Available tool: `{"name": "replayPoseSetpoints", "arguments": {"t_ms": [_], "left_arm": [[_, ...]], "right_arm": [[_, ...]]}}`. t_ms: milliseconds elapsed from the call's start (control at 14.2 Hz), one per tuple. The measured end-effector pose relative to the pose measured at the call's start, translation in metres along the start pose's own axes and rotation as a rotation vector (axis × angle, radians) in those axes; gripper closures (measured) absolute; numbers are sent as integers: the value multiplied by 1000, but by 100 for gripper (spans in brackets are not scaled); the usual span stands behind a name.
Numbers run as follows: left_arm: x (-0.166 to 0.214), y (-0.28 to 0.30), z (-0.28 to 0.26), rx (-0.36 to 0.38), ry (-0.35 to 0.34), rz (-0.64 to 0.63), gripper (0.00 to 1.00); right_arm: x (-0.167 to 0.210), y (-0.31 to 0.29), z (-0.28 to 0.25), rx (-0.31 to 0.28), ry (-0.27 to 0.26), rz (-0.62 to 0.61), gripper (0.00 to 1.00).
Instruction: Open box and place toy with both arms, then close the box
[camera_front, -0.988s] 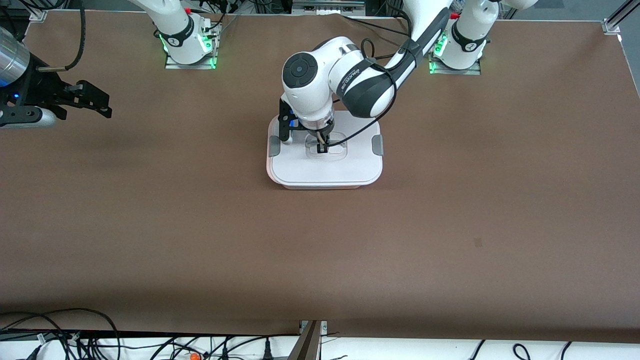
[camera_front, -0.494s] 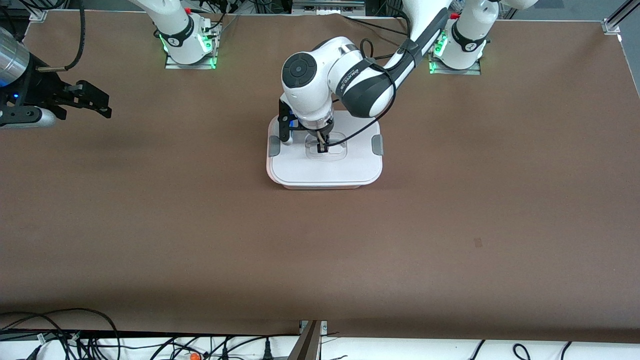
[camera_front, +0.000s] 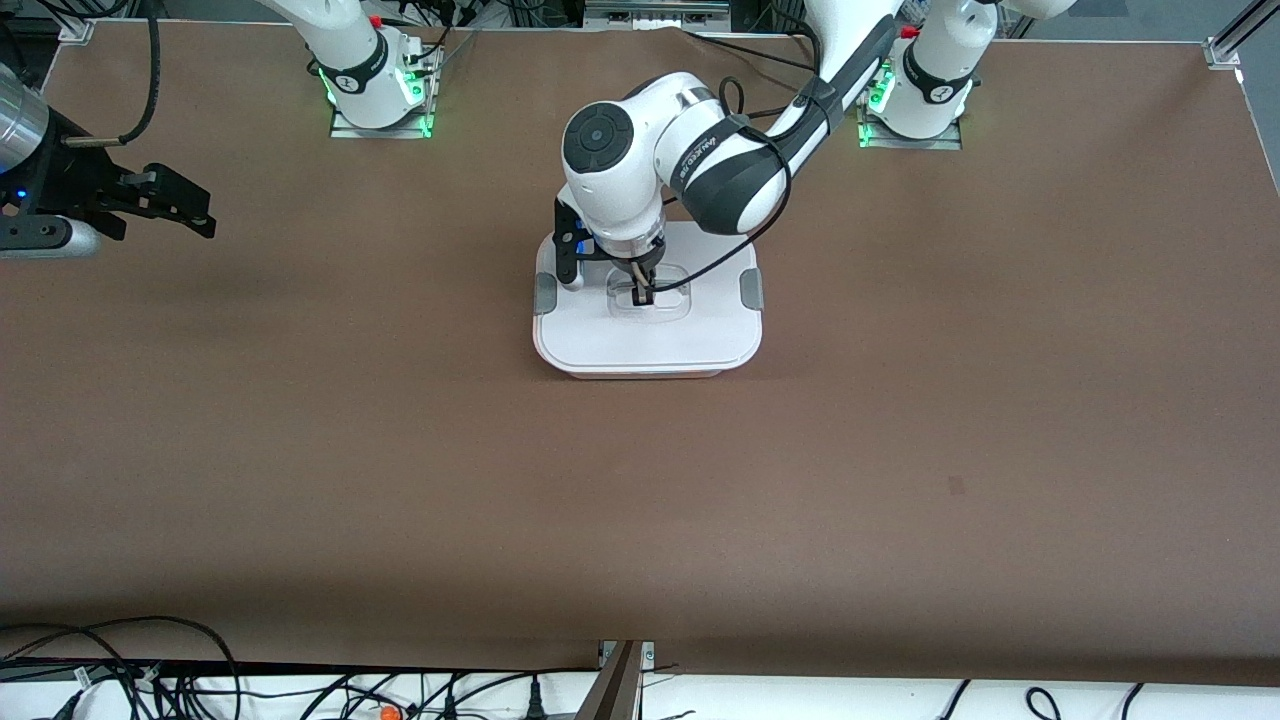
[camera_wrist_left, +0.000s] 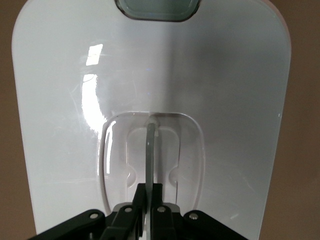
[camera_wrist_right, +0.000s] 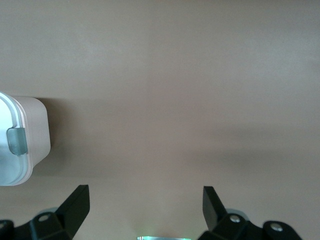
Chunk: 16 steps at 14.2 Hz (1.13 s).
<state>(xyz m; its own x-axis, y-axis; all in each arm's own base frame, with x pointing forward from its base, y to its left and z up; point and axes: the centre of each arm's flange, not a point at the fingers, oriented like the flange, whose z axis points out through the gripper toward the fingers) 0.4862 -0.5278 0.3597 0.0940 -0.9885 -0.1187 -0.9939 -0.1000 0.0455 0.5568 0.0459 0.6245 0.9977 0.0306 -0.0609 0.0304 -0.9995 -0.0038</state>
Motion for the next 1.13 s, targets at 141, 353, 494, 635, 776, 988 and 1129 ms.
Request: {"name": "replayPoseSetpoints", "arguments": {"t_ms": [141,353,494,635,776,988,1129], "left_arm": [[1,0,0,2,3,-9,93],[1,1,0,2,2,-19,93],[4,4,1,2,2,-27,93],[7,7,4,1,0,-30,93],[7,6,3,2,1,-32,93],[7,5,3,2,1,-33,93],[7,3,9,-1,-2,-38,78]], "right_arm": [[0,0,0,0,0,0,0],[0,0,0,0,0,0,0],[0,0,0,0,0,0,0],[0,0,0,0,0,-6,0],[0,0,0,0,0,-17,0],[0,0,0,0,0,-20,0],[0,0,0,0,0,-20,0]]}}
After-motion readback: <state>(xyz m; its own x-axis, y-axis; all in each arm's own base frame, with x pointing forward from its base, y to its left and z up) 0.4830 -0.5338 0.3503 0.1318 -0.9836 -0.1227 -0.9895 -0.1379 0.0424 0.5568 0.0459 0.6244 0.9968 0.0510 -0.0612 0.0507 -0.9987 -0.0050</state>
